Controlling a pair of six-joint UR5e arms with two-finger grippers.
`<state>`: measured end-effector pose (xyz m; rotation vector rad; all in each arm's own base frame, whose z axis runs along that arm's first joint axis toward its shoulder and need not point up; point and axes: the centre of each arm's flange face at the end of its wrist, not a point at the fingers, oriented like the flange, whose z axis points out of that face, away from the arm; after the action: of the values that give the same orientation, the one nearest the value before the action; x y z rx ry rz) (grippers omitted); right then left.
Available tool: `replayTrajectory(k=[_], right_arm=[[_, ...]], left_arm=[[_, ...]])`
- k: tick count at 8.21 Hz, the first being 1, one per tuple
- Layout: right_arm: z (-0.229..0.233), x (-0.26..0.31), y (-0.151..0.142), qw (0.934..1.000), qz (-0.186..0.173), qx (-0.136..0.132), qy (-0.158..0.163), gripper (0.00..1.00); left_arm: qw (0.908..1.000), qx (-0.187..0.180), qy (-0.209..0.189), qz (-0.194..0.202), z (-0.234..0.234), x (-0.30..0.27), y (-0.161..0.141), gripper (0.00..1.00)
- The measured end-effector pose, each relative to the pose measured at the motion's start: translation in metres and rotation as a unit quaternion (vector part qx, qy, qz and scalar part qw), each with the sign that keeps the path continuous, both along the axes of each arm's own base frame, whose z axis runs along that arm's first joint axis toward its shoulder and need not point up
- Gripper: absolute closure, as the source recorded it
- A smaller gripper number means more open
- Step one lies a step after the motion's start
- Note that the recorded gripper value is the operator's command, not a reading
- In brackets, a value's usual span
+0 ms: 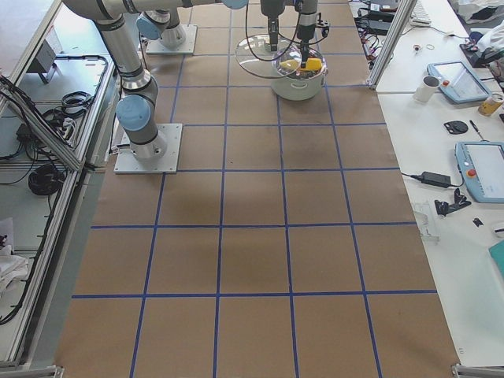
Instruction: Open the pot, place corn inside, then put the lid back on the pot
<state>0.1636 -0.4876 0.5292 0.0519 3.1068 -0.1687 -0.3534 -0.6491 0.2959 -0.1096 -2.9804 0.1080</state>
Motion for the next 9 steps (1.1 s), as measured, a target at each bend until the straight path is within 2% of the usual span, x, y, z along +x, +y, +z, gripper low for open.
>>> replayTrajectory(k=[2, 5, 7, 9], right_arm=[[0.000, 0.000, 0.000, 1.0000, 0.000, 0.000, 0.001, 0.97], [0.000, 0.000, 0.000, 1.0000, 0.000, 0.000, 0.003, 1.00], [-0.003, 0.002, -0.003, 1.0000, 0.001, -0.001, 0.004, 1.00], [-0.013, 0.006, -0.020, 1.0000, -0.004, 0.000, 0.003, 1.00]], left_arm=[[0.9998, -0.017, 0.011, 0.001, -0.004, 0.000, 0.004, 0.00], [0.9996, -0.022, 0.014, 0.008, 0.005, 0.002, 0.008, 0.00], [0.9995, -0.029, 0.014, 0.008, 0.028, 0.008, 0.014, 0.00], [0.9997, -0.024, 0.008, -0.002, 0.066, 0.017, 0.031, 0.00]])
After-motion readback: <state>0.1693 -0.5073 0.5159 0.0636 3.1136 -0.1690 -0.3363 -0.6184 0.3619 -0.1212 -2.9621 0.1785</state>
